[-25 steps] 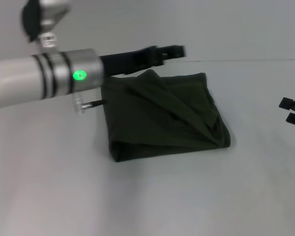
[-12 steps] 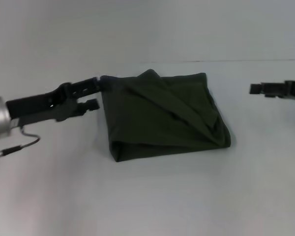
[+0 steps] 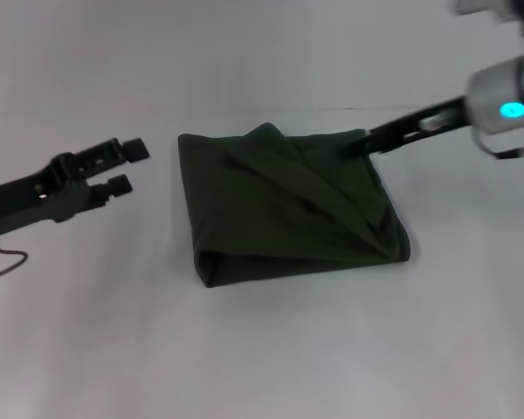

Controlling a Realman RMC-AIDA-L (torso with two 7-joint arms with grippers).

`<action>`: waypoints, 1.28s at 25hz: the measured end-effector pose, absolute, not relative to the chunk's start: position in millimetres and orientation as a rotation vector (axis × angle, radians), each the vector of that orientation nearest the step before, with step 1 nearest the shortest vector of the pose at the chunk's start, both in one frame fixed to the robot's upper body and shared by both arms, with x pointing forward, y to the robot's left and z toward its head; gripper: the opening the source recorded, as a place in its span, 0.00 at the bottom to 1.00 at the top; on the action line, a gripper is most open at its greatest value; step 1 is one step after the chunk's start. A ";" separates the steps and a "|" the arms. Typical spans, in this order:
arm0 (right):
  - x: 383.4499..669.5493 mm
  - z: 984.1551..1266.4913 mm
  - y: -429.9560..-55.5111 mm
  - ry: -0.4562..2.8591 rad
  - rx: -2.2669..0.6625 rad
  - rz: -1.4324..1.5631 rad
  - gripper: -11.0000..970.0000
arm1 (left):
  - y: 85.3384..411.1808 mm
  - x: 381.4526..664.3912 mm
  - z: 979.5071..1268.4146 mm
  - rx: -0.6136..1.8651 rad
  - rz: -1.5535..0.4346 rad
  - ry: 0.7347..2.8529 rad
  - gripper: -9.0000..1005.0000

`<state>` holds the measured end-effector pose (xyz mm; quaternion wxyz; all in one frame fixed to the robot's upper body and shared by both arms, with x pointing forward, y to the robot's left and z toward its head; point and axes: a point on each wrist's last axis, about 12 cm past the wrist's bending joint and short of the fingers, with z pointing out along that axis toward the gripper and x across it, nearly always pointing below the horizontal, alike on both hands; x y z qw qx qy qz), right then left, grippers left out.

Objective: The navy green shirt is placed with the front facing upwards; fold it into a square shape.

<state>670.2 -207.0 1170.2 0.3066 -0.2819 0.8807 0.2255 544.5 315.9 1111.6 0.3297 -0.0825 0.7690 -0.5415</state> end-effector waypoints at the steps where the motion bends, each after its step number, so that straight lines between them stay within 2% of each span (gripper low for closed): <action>1: 671.3 1168.7 -197.5 2.333 -0.767 0.567 0.82 | 319.0 544.5 1111.7 -0.235 -1.410 1.997 0.92; 6: 669.7 1158.0 -156.3 2.352 -0.864 0.455 0.82 | 329.7 542.2 1110.4 -0.309 -1.400 1.939 0.92; 14: 665.2 1138.9 -131.8 2.398 -0.943 0.405 0.82 | 330.4 540.7 1105.9 -0.337 -1.412 1.924 0.92; 21: 667.7 1129.8 -128.0 2.420 -0.889 0.254 0.82 | 328.2 542.6 1105.9 -0.336 -1.415 1.920 0.92; 32: 676.5 1134.6 -146.3 2.438 -0.735 0.116 0.82 | 324.9 545.7 1106.7 -0.336 -1.418 1.913 0.92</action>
